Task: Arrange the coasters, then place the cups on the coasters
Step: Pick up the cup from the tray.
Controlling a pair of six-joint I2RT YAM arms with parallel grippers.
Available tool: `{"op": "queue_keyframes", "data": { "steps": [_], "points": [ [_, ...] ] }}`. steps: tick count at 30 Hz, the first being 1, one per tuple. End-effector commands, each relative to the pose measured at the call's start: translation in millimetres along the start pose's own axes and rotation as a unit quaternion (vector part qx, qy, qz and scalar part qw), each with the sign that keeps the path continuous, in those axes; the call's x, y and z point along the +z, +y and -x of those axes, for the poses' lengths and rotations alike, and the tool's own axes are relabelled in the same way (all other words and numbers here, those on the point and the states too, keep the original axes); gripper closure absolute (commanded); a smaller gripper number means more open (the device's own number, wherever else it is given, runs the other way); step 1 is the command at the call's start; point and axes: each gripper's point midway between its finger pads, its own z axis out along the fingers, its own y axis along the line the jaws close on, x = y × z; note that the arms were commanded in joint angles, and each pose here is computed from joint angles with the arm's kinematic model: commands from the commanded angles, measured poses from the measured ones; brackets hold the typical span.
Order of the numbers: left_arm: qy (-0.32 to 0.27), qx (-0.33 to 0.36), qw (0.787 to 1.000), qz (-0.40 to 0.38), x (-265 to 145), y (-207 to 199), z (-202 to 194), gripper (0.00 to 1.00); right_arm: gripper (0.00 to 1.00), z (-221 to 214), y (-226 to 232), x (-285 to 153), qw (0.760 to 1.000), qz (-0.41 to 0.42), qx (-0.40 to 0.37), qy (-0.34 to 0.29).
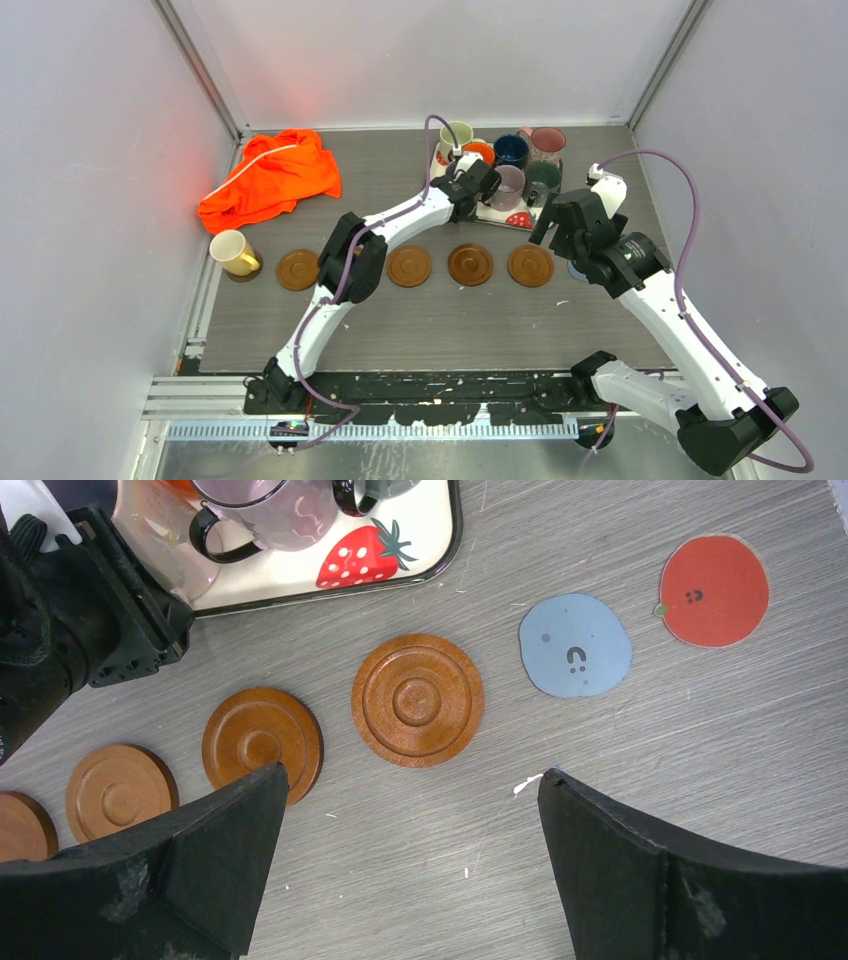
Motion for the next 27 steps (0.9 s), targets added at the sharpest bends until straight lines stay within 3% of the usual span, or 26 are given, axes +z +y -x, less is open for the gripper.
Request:
{"op": "queue_keyframes", "data": {
  "steps": [1, 11, 27],
  "points": [
    [-0.019, -0.006, 1.000, -0.006, -4.4, -1.8, 16.8, 0.72, 0.00, 6.3, 6.1, 0.6, 1.000, 0.008, 0.008, -0.012],
    [-0.048, -0.007, 0.999, -0.011, -23.7, 2.5, 35.8, 0.99, 0.00, 6.2, 6.0, 1.0, 1.000, 0.007, 0.008, -0.011],
    [-0.125, -0.012, 0.991, -0.042, -89.2, 13.2, 80.5, 1.00, 0.00, 6.4, 8.1, 6.6, 1.000, 0.003, 0.007, -0.014]
  ]
}}
